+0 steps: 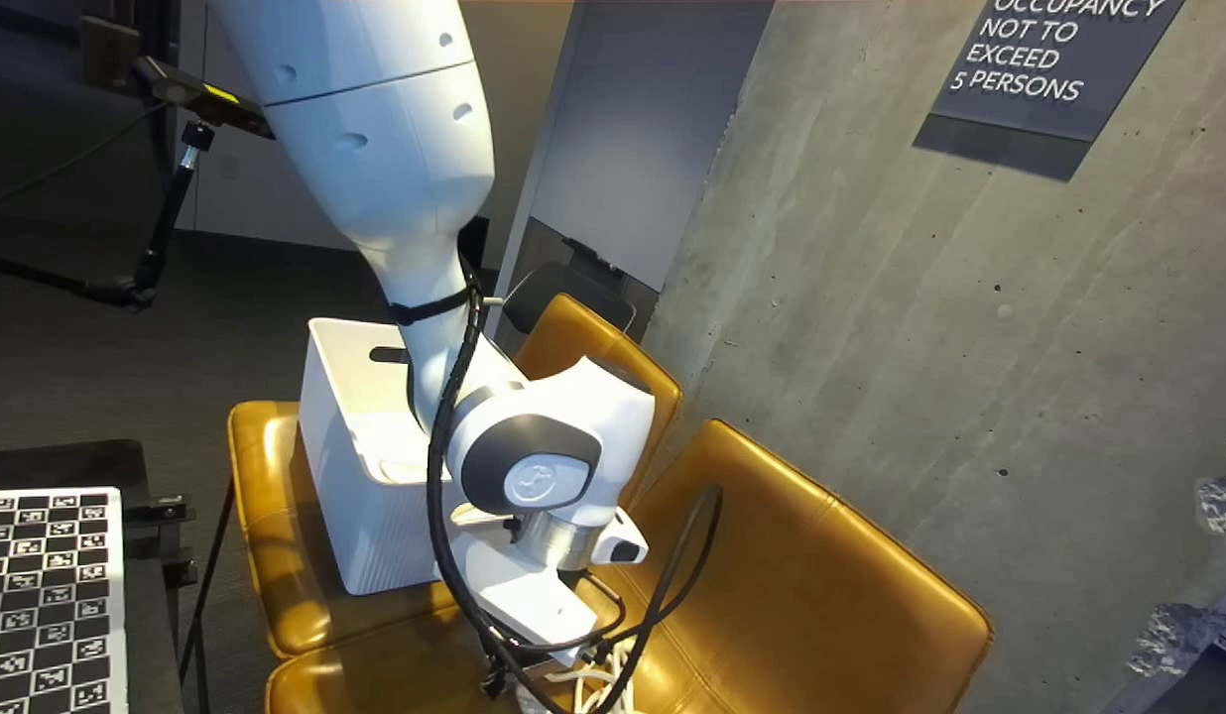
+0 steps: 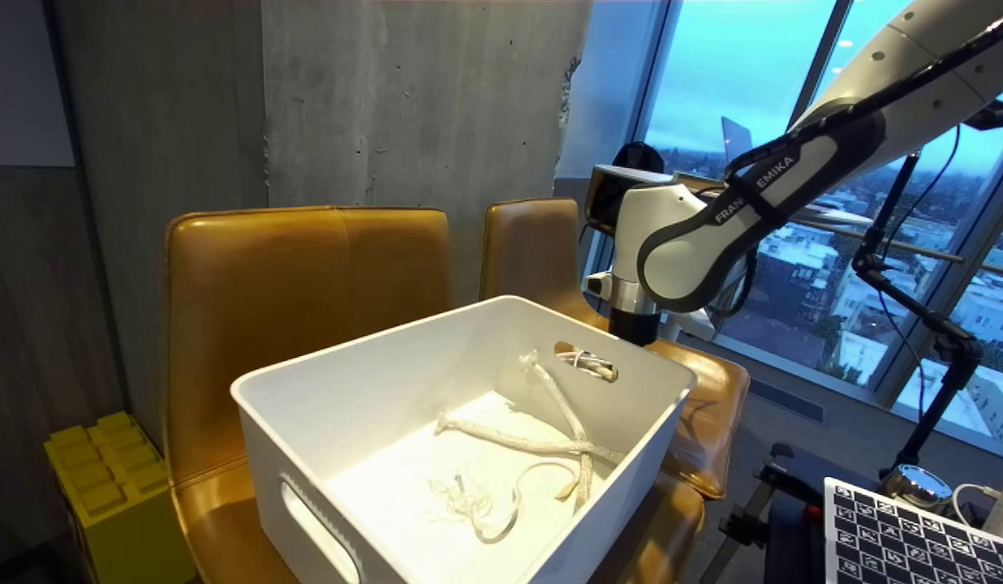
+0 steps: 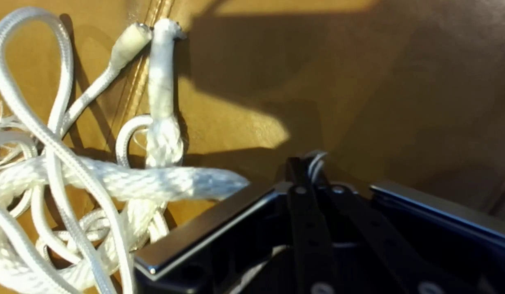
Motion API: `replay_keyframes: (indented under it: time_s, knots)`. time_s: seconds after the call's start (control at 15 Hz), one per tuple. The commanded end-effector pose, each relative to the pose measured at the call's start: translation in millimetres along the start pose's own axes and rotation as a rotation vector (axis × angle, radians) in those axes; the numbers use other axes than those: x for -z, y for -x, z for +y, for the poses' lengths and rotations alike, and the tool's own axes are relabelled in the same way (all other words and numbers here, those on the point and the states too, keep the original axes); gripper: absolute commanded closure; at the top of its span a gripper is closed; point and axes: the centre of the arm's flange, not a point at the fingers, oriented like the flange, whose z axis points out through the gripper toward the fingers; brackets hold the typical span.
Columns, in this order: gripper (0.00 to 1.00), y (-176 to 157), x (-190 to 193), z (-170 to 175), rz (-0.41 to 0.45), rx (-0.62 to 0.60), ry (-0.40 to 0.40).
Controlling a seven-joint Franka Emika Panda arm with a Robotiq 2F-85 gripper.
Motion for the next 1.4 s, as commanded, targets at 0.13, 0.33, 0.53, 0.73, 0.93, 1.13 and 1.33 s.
replay_keyframes:
  time_s: [0.13,0.33,0.53,0.73,0.93,1.13,1.33]
  knots:
    - [0.99,-5,65,-10,0.036,0.012,0.047]
    - [0.99,-9,128,-8,0.095,0.023,0.088]
    - [0.99,-11,207,-12,0.178,0.03,0.127]
    - [0.99,-10,285,-34,0.266,0.061,0.166]
    - [0.99,-12,358,-77,0.34,0.108,0.215]
    - [0.99,-17,419,-140,0.403,0.182,0.255]
    - [0.99,-19,464,-218,0.453,0.259,0.278]
